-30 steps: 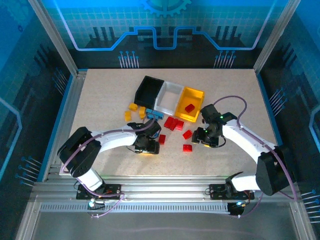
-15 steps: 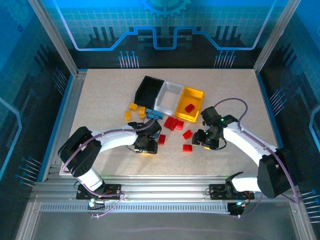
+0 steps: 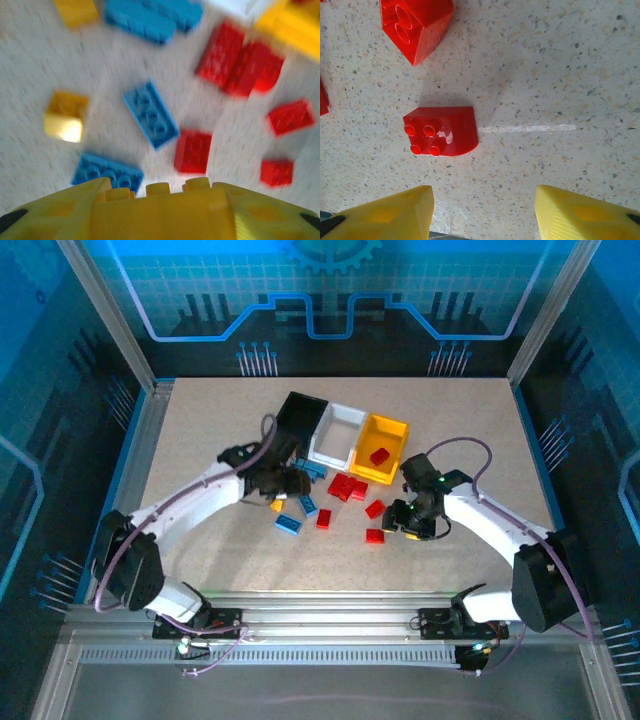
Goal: Sort the legos into containers by color
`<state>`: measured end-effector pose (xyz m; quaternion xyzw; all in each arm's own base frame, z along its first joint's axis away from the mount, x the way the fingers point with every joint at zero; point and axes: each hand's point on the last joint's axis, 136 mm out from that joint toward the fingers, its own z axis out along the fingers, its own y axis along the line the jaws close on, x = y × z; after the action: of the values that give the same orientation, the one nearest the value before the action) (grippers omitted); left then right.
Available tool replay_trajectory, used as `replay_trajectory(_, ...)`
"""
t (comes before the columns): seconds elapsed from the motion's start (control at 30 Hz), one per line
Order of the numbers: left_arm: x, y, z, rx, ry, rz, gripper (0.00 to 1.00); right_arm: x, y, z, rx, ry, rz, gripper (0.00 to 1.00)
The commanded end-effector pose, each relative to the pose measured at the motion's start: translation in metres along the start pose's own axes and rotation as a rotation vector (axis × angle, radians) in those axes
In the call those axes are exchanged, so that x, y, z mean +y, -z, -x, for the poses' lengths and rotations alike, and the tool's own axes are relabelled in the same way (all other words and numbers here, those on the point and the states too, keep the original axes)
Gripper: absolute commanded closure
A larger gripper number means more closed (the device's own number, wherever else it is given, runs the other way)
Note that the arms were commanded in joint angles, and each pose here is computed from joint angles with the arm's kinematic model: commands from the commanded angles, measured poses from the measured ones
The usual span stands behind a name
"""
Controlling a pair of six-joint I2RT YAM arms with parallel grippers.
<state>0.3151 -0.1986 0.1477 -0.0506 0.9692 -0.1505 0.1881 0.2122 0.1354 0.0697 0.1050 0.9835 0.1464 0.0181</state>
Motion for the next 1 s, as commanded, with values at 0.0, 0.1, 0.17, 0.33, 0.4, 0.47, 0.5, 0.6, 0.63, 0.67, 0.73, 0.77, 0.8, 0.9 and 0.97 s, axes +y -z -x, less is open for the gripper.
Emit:
replay_trajectory(0.0, -0.006, 0.003, 0.038, -0.013, -0.024, -0.008, 0.49, 0.007, 0.001, 0.001, 0.008, 0.031, 0.015, 0.43)
replay_trajectory(0.1, -0.009, -0.004, 0.074, -0.03, -0.033, 0.003, 0.49, 0.006, 0.002, 0.001, 0.008, 0.034, 0.015, 0.43)
replay_trajectory(0.17, -0.01, -0.014, 0.096, -0.031, -0.032, 0.012, 0.49, 0.004, 0.002, 0.001, 0.013, 0.035, 0.011, 0.43)
replay_trajectory(0.33, -0.007, -0.044, 0.139, -0.028, -0.006, 0.028, 0.49, -0.002, 0.006, -0.001, 0.013, 0.04, -0.006, 0.43)
replay_trajectory(0.4, -0.004, -0.056, 0.153, -0.028, 0.009, 0.034, 0.49, -0.003, 0.009, -0.001, 0.008, 0.037, -0.008, 0.42)
replay_trajectory(0.47, -0.001, -0.069, 0.163, -0.021, 0.019, 0.043, 0.49, -0.005, 0.011, -0.002, 0.005, 0.033, -0.009, 0.43)
replay_trajectory(0.5, -0.001, -0.074, 0.169, -0.022, 0.022, 0.047, 0.49, -0.006, 0.013, -0.003, 0.005, 0.033, -0.01, 0.42)
replay_trajectory(0.6, 0.004, -0.09, 0.182, -0.017, 0.031, 0.057, 0.48, -0.008, 0.015, -0.004, 0.0, 0.025, -0.016, 0.43)
replay_trajectory(0.63, 0.005, -0.094, 0.186, -0.015, 0.035, 0.058, 0.48, -0.009, 0.015, -0.005, 0.002, 0.022, -0.018, 0.42)
replay_trajectory(0.67, 0.008, -0.099, 0.188, -0.009, 0.041, 0.064, 0.48, -0.011, 0.016, -0.006, 0.004, 0.018, -0.02, 0.42)
replay_trajectory(0.73, 0.013, -0.105, 0.193, -0.006, 0.054, 0.068, 0.48, -0.012, 0.016, -0.006, 0.006, 0.013, -0.024, 0.43)
replay_trajectory(0.77, 0.015, -0.109, 0.193, -0.002, 0.058, 0.07, 0.47, -0.013, 0.016, -0.006, 0.006, 0.01, -0.026, 0.42)
replay_trajectory(0.8, 0.017, -0.112, 0.194, 0.0, 0.061, 0.072, 0.46, -0.014, 0.016, -0.007, 0.009, 0.008, -0.028, 0.42)
replay_trajectory(0.9, 0.022, -0.117, 0.193, 0.009, 0.063, 0.08, 0.41, -0.014, 0.017, -0.006, 0.012, 0.004, -0.032, 0.43)
replay_trajectory(0.97, 0.023, -0.118, 0.193, 0.01, 0.063, 0.08, 0.38, -0.015, 0.016, -0.006, 0.016, 0.001, -0.035, 0.42)
